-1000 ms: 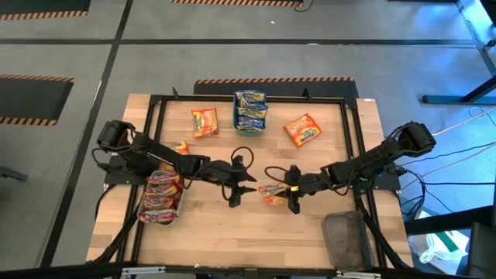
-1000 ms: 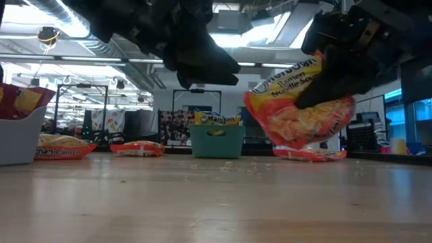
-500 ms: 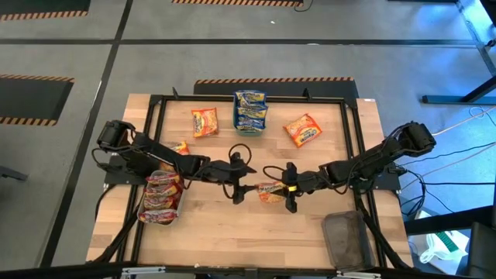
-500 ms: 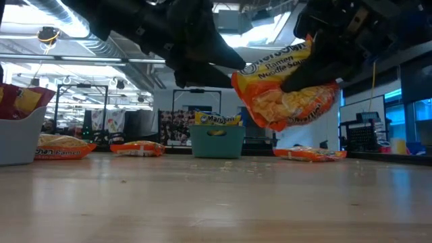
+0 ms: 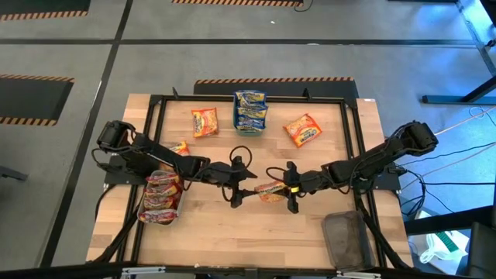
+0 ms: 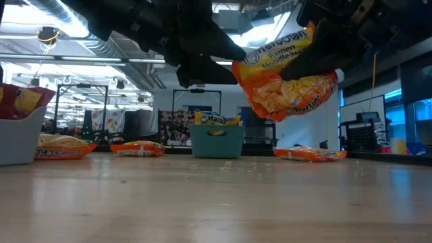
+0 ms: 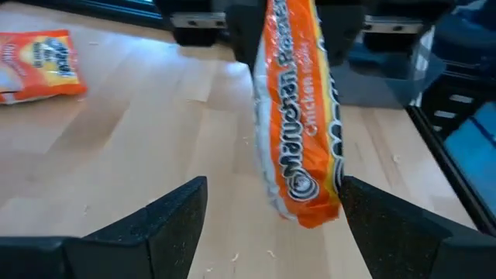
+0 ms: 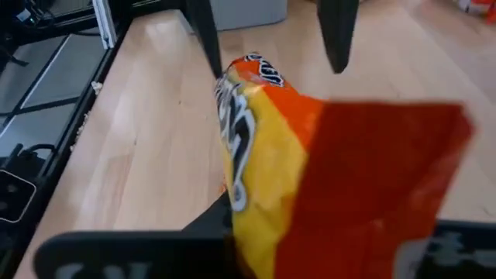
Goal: Sort Maruchan noodles
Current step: Put the orange noodle pack into the black bin
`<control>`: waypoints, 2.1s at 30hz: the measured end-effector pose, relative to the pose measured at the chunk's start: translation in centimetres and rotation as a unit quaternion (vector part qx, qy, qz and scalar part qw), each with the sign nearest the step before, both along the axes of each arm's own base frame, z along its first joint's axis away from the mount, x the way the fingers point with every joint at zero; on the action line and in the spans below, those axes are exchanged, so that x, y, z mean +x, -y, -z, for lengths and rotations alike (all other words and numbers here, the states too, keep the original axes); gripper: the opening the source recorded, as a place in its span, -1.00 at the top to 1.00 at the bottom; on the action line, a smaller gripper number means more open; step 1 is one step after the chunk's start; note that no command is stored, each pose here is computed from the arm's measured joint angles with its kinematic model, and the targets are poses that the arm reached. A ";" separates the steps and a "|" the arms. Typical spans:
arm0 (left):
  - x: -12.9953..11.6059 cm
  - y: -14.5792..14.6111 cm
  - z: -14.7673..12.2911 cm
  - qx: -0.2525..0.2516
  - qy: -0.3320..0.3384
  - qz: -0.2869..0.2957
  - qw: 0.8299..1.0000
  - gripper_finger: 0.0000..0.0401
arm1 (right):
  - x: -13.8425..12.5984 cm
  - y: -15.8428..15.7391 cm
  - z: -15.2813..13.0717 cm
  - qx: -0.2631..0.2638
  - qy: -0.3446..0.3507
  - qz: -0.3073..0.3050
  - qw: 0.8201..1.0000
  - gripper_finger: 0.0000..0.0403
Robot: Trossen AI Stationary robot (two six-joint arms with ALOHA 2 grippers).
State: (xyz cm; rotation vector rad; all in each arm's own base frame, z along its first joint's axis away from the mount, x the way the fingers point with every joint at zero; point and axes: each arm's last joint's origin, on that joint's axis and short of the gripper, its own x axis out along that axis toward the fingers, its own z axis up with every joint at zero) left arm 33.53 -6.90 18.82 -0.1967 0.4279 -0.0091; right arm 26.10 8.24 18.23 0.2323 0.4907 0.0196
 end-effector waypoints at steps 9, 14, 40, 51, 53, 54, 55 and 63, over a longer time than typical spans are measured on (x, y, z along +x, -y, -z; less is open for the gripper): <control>-0.4 0.1 0.6 -0.002 -0.035 0.019 0.999 -0.45 | -0.4 0.3 -1.9 -0.011 0.047 0.014 0.999 0.70; 0.0 0.1 -0.3 0.008 0.015 0.001 1.000 -0.45 | 0.0 0.2 -2.2 -0.025 0.079 0.005 0.997 0.71; 0.9 0.1 -2.0 -0.024 0.133 -0.015 0.991 -0.15 | 1.4 -0.2 -3.2 -0.053 0.196 0.012 0.979 0.64; 0.9 0.2 -2.0 -0.003 0.136 0.000 0.991 0.45 | 1.5 -0.2 -3.6 -0.045 0.211 0.010 0.976 0.38; 0.9 0.2 -1.9 -0.001 0.132 0.001 0.991 0.49 | 1.5 -0.2 -3.6 -0.044 0.210 0.006 0.977 0.25; 0.9 0.2 -1.9 0.000 0.129 0.001 0.992 0.50 | 1.4 -0.3 -3.7 -0.042 0.209 0.000 0.977 0.17; 0.9 0.2 -1.8 0.001 0.125 0.001 0.992 0.51 | 1.3 -0.3 -3.8 -0.041 0.207 -0.006 0.978 0.10; 0.7 0.2 -1.1 0.012 0.089 -0.006 0.996 0.53 | -1.4 0.5 -6.1 -0.034 0.158 -0.030 0.986 -0.55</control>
